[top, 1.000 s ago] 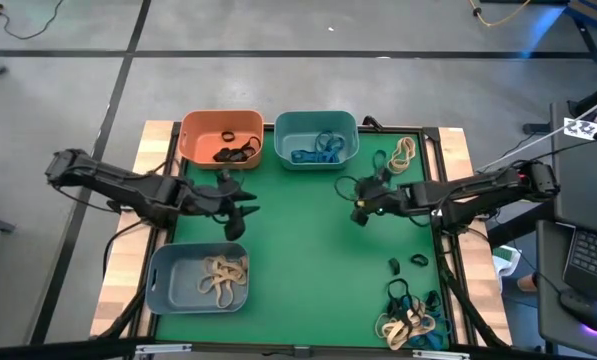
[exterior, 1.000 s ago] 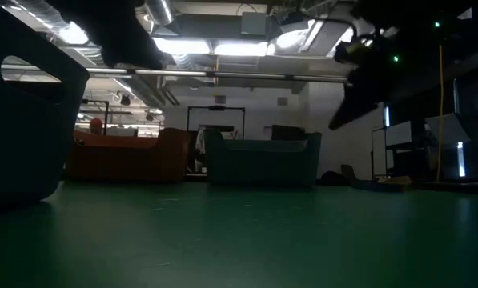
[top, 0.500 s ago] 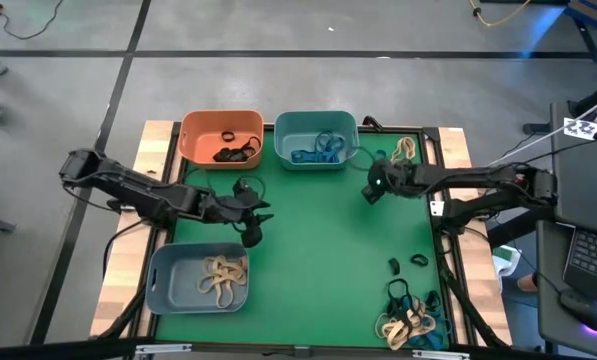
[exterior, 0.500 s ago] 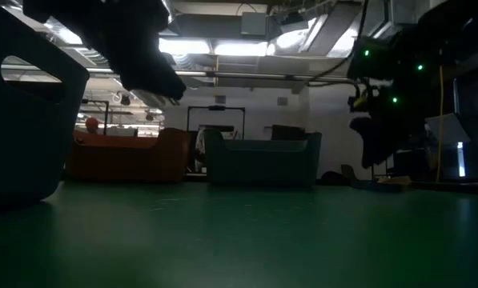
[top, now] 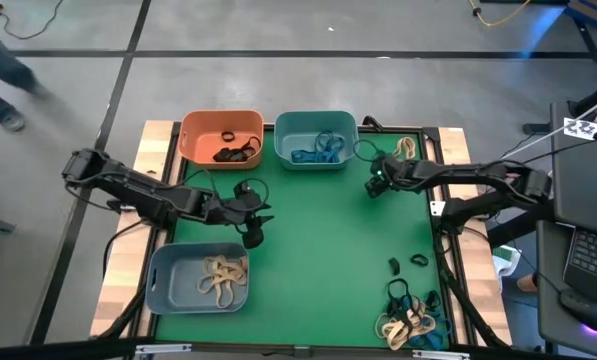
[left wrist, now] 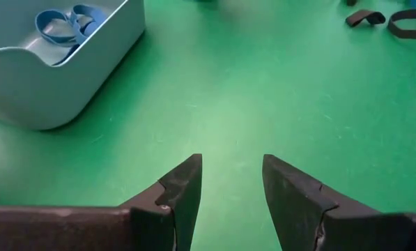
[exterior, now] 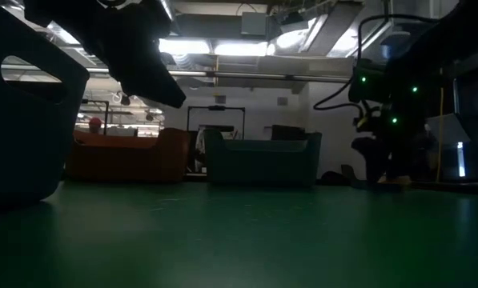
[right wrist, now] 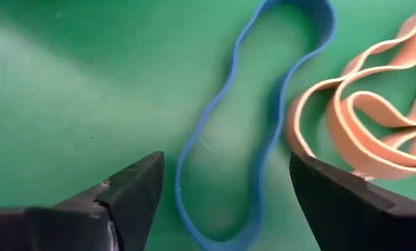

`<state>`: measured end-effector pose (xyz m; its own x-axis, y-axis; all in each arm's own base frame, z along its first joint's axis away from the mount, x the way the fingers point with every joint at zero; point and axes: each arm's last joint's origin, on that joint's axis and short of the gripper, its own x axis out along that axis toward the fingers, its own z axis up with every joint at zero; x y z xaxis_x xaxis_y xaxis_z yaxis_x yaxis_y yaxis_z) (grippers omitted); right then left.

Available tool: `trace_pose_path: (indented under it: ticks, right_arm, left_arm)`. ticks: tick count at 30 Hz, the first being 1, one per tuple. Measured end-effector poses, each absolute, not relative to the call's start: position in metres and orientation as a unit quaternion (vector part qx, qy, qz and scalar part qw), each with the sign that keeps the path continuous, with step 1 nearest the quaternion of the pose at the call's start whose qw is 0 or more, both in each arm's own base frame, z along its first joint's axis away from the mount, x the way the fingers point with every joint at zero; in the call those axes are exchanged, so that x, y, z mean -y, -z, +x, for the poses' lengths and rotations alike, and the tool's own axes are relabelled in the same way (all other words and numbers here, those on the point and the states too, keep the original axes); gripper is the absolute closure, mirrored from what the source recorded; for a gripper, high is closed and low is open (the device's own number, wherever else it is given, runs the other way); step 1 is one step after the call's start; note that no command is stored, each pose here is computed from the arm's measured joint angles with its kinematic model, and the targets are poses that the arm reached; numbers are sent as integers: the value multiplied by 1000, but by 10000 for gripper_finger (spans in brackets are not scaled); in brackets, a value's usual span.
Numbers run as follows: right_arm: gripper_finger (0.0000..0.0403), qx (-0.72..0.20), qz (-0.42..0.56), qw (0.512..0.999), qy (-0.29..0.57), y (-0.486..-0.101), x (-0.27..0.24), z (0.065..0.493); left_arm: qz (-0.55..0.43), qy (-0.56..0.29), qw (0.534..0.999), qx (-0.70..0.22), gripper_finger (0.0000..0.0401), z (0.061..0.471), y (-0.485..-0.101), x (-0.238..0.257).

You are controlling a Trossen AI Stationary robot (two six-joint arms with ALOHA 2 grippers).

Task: Sort rubber bands into baskets
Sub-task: Put the blue rubber band into the green bin

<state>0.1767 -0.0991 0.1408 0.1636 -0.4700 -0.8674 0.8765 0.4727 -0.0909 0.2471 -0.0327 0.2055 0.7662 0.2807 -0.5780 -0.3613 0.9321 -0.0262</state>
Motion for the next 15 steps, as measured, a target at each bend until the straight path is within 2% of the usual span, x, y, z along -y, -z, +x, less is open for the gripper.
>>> trace_pose_path:
  ticks: [5, 8, 11, 15]
  right_arm:
    - [112, -457, 207, 720, 480, -130, 103, 181]
    - [138, -459, 205, 720, 479, -126, 104, 185]
    - [182, -459, 206, 721, 477, -124, 104, 186]
    - [261, -459, 202, 728, 467, -124, 105, 188]
  left_arm:
    - [-68, -171, 937, -297, 252, 247, -205, 33]
    - [-67, -170, 937, -297, 252, 247, -205, 33]
    - [-67, -170, 937, -297, 252, 247, -205, 33]
    - [-68, -170, 938, -296, 252, 247, -206, 33]
